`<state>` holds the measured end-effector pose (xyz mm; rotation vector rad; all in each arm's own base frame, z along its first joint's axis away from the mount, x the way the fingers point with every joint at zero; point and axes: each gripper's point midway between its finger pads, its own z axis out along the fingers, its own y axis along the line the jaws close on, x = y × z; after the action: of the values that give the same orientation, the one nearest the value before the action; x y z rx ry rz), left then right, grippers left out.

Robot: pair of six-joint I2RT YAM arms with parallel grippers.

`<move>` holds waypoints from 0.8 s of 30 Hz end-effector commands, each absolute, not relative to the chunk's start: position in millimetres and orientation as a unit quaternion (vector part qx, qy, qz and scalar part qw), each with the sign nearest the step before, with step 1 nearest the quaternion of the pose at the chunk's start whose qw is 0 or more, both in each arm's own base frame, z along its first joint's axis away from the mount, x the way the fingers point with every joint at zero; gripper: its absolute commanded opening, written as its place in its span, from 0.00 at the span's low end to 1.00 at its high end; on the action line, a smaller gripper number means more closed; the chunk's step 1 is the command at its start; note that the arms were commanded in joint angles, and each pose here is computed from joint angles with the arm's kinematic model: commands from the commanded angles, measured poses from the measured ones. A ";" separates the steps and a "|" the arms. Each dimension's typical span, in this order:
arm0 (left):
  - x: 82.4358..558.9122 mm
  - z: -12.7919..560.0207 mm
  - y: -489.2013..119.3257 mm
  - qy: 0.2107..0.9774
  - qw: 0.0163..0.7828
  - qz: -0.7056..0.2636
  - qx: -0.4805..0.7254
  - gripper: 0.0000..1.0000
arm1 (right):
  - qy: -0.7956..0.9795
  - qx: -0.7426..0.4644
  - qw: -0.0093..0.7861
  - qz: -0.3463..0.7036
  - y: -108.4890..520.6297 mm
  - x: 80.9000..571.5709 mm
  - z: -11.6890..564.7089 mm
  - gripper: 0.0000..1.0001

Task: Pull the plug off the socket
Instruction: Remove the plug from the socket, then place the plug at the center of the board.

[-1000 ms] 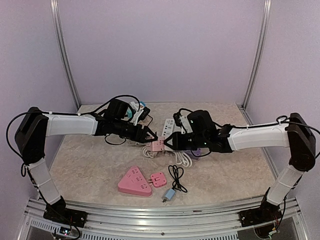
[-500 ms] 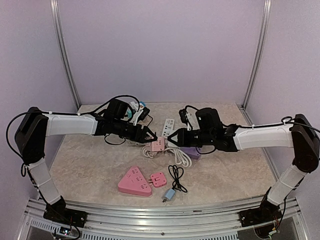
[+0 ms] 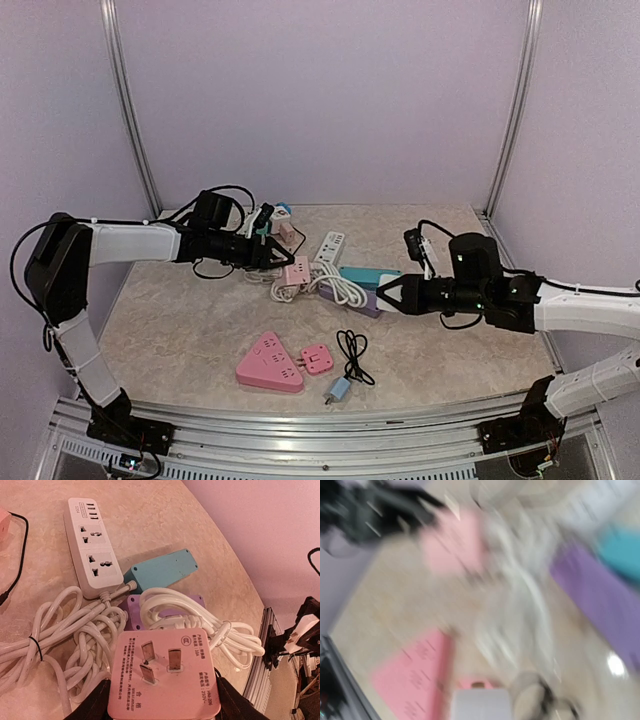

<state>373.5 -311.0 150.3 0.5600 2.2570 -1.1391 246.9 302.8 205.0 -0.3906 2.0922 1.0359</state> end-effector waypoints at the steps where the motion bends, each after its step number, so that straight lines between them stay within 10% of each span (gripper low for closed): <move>1: 385.4 208.0 -305.2 0.789 0.342 -0.464 0.212 0.34 | 0.859 -0.099 0.317 0.390 280.3 227.3 146.9 0.00; 24: 384.6 214.0 -303.4 0.785 0.346 -0.467 0.213 0.34 | 0.903 -0.110 0.206 0.362 305.2 215.2 56.6 0.18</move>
<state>379.9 -302.1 157.1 0.5065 2.2274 -1.1825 216.9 299.0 58.8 -0.2985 2.5061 0.9954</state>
